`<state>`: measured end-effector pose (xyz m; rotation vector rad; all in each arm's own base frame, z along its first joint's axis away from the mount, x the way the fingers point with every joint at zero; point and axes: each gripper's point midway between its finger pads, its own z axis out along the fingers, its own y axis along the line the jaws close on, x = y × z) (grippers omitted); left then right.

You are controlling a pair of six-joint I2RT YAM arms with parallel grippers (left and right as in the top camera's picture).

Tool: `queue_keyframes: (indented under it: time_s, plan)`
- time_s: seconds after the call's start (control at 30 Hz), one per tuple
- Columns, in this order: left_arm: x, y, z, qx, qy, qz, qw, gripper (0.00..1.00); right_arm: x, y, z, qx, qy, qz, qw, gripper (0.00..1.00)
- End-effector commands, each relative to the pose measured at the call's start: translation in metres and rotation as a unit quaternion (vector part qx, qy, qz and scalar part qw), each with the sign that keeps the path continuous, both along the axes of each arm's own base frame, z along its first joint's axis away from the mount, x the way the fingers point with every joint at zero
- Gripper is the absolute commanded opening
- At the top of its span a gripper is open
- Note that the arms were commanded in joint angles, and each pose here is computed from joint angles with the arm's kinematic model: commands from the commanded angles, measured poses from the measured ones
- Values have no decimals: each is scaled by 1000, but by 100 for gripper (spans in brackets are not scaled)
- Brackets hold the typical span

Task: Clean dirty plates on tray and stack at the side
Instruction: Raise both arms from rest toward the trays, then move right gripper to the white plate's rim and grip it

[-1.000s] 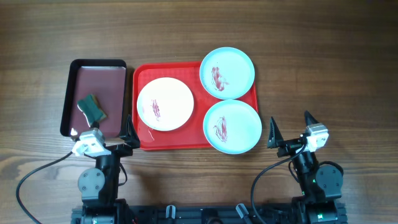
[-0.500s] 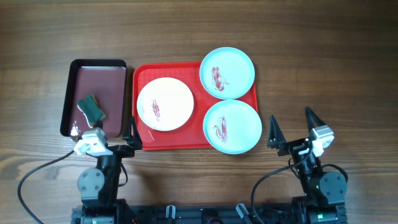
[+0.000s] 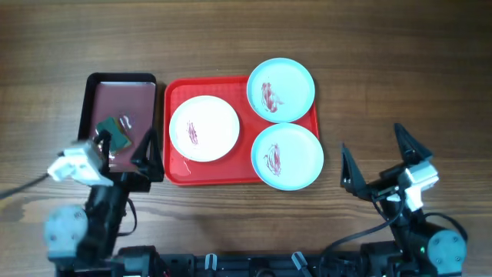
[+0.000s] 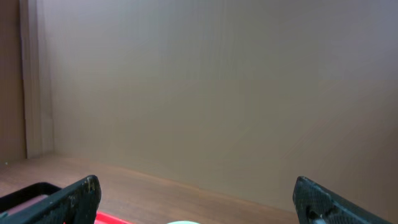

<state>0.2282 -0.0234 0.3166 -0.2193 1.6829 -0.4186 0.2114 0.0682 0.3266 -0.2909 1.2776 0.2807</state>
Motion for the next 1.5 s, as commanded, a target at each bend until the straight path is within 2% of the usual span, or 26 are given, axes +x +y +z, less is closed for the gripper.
queue_keyframes:
  time_s: [0.0,0.1,0.17,0.33,0.43,0.5,0.53,0.67,0.7,0.77,0.8,0.83,0.9,0.97,1.03,1.13,1.17,1.2,1.37,1.47]
  plan:
    - [8,-2,30,-3,50,-6,999,100,8,9,19,-17,21,22,999,100]
    - [19,14,19,6,157,39,987,100,26,21,25,-27,85,56,994,100]
    - [28,28,-5,21,261,74,962,100,47,29,28,-31,159,78,984,100]
    - [51,30,-59,29,394,73,916,100,90,39,33,-34,298,98,949,100]
    - [65,30,-89,32,445,71,892,100,116,43,22,-50,365,107,924,100]
    - [81,22,-106,15,464,53,884,100,137,52,15,21,400,124,908,100]
    - [86,14,-117,1,480,33,877,100,141,61,14,27,401,152,903,100]
    - [96,7,-144,-13,518,15,855,100,164,71,-31,47,467,159,869,100]
    - [96,12,-145,-22,519,40,854,99,167,77,-43,45,482,163,860,100]
    - [94,38,-137,-36,517,144,843,97,173,96,-78,36,534,133,834,99]
    - [92,43,-133,-32,516,159,841,97,174,103,-89,21,547,118,829,99]
    - [89,49,-128,-28,517,178,836,96,174,113,-101,4,564,104,819,97]
    - [75,66,-121,-20,525,241,816,96,172,136,-116,-28,591,97,800,86]
    - [63,80,-120,-13,529,287,798,96,174,146,-126,-56,608,81,788,81]
    - [58,88,-121,-19,533,303,790,98,175,164,-147,-96,630,70,767,77]
    - [56,103,-120,-33,530,323,784,98,172,186,-194,-123,666,55,734,56]
    - [53,105,-121,-29,534,322,781,100,171,193,-216,-134,678,55,721,46]
    - [53,104,-121,-23,537,318,781,100,171,197,-227,-137,685,54,714,42]
    - [53,104,-122,-10,541,307,783,100,167,217,-284,-121,722,32,681,27]
    - [52,104,-122,-10,541,307,783,100,164,225,-297,-124,725,33,677,27]
